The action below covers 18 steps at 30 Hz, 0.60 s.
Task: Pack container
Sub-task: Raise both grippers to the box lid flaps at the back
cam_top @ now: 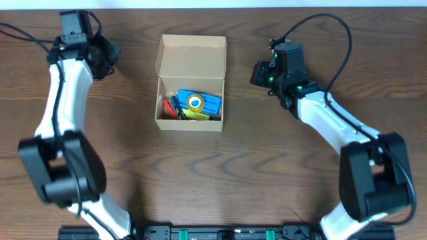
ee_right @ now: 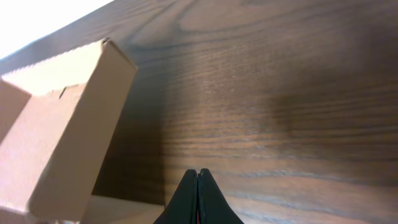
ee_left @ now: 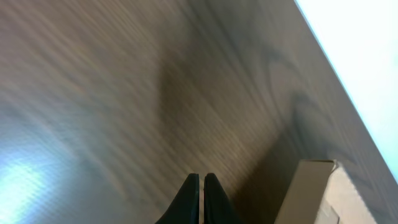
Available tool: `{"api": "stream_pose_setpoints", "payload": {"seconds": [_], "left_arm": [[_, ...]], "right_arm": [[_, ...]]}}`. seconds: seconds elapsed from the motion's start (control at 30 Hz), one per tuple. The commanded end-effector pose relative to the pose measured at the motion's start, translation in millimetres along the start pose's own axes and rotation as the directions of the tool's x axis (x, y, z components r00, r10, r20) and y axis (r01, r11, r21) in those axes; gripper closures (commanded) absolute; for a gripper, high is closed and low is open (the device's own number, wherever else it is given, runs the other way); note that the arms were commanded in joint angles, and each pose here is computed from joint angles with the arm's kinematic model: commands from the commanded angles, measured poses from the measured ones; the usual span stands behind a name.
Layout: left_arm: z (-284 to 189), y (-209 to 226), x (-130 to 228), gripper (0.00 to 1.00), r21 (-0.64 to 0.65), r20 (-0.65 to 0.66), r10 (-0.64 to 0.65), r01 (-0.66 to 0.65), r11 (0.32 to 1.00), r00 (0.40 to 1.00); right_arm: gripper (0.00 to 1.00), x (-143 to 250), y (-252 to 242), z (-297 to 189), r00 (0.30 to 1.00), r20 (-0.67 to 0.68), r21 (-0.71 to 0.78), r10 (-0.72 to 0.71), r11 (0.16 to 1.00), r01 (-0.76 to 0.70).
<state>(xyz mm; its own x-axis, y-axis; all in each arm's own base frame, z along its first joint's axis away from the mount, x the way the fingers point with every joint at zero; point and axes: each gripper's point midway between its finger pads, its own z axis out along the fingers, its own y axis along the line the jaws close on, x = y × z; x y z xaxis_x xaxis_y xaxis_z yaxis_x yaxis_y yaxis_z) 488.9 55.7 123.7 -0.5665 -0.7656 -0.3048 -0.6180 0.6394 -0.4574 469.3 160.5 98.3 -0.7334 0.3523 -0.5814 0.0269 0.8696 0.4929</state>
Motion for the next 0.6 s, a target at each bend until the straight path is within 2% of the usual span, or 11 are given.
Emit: {"api": "stream_pose_setpoints", "payload": {"seconds": [0.0, 0.33, 0.57], "left_arm": [[28.6, -5.6, 23.1, 0.95, 0.128, -0.181, 0.002, 0.022, 0.992, 0.983], [84.4, -23.2, 62.8, 0.95, 0.322, -0.446, -0.034, 0.196, 0.926, 0.894], [91.0, -54.5, 87.8, 0.95, 0.456, -0.555, 0.042, 0.262, 0.851, 0.831]], "right_arm": [[0.99, 1.6, 0.8, 13.2, 0.987, -0.033, -0.050, 0.155, 0.986, -0.156], [0.99, 25.8, 2.6, 53.9, 0.937, -0.162, -0.149, 0.310, 0.931, -0.334], [0.99, 32.3, 20.8, 74.4, 0.920, -0.216, -0.209, 0.326, 0.905, -0.370]]}}
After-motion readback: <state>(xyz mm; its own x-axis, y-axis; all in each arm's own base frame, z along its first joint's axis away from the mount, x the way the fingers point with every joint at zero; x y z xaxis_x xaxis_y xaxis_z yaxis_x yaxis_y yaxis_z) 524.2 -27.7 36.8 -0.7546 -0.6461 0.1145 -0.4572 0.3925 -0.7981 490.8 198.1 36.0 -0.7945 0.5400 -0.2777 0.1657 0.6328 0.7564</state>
